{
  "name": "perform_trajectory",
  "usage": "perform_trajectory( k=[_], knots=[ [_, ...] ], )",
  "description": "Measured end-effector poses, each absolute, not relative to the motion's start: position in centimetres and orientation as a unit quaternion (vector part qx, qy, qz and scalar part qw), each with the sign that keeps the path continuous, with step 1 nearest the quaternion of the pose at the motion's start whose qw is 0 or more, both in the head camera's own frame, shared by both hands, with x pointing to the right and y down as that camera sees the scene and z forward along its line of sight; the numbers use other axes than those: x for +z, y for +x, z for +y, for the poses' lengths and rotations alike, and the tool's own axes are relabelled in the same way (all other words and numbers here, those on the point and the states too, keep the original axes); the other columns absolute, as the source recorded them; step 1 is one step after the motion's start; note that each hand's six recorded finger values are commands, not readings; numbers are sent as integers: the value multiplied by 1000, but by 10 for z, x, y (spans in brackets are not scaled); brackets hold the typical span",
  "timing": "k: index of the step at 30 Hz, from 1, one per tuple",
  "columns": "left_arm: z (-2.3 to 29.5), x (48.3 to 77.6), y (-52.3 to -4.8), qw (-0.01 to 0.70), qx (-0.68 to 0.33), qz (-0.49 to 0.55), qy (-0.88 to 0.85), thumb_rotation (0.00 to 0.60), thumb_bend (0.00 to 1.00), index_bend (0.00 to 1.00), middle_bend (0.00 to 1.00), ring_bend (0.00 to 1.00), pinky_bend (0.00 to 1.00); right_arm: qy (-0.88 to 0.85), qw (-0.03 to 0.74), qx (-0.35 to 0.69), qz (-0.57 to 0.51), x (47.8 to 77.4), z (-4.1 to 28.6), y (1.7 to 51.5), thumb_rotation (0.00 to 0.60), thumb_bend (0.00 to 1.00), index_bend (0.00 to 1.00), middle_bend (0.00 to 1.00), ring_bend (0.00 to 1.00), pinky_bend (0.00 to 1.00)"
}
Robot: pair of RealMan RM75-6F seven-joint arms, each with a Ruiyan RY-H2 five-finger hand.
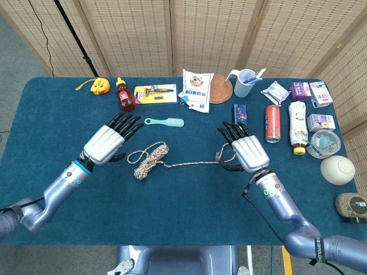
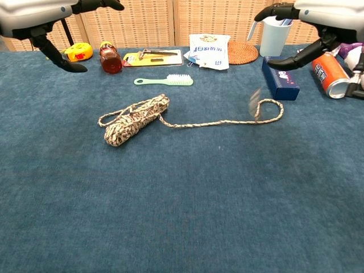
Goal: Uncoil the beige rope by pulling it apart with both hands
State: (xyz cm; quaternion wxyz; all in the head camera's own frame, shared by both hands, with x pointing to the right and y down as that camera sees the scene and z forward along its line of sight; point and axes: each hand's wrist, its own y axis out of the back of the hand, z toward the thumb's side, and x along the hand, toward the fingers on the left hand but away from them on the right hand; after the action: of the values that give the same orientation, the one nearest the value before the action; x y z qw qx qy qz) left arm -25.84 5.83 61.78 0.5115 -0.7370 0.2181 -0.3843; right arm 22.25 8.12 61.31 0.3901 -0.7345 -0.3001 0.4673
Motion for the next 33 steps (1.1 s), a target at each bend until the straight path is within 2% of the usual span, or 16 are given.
perform_trajectory(
  k=[4,7,8,12,15,24,33],
  knots=[
    [60,614,-273,500,-402,226,-733,600,150,0,0,0,0,-728,391,475,-302,611,81,233,291,279,0,0,0,0],
    [61,610,-291,487,-421,238,-727,600,149,0,0,0,0,-717,389,485,-315,607,80,250,303,279,0,0,0,0],
    [62,609,-297,483,-427,241,-725,600,149,0,0,0,0,-713,388,489,-320,605,79,256,336,278,0,0,0,0],
    [70,599,-334,460,-469,263,-707,600,150,0,0,0,0,-693,385,504,-342,599,81,285,537,277,0,0,0,0],
    [79,590,-363,449,-496,282,-688,600,150,0,0,0,0,-677,388,514,-356,595,84,305,600,277,18,0,0,0],
    [126,561,-432,423,-554,323,-640,600,150,66,0,0,0,-616,392,551,-405,573,107,372,600,277,189,29,0,0],
    [169,541,-467,398,-583,348,-617,600,150,98,0,0,0,-584,382,576,-425,558,140,409,600,277,212,67,0,0]
  ],
)
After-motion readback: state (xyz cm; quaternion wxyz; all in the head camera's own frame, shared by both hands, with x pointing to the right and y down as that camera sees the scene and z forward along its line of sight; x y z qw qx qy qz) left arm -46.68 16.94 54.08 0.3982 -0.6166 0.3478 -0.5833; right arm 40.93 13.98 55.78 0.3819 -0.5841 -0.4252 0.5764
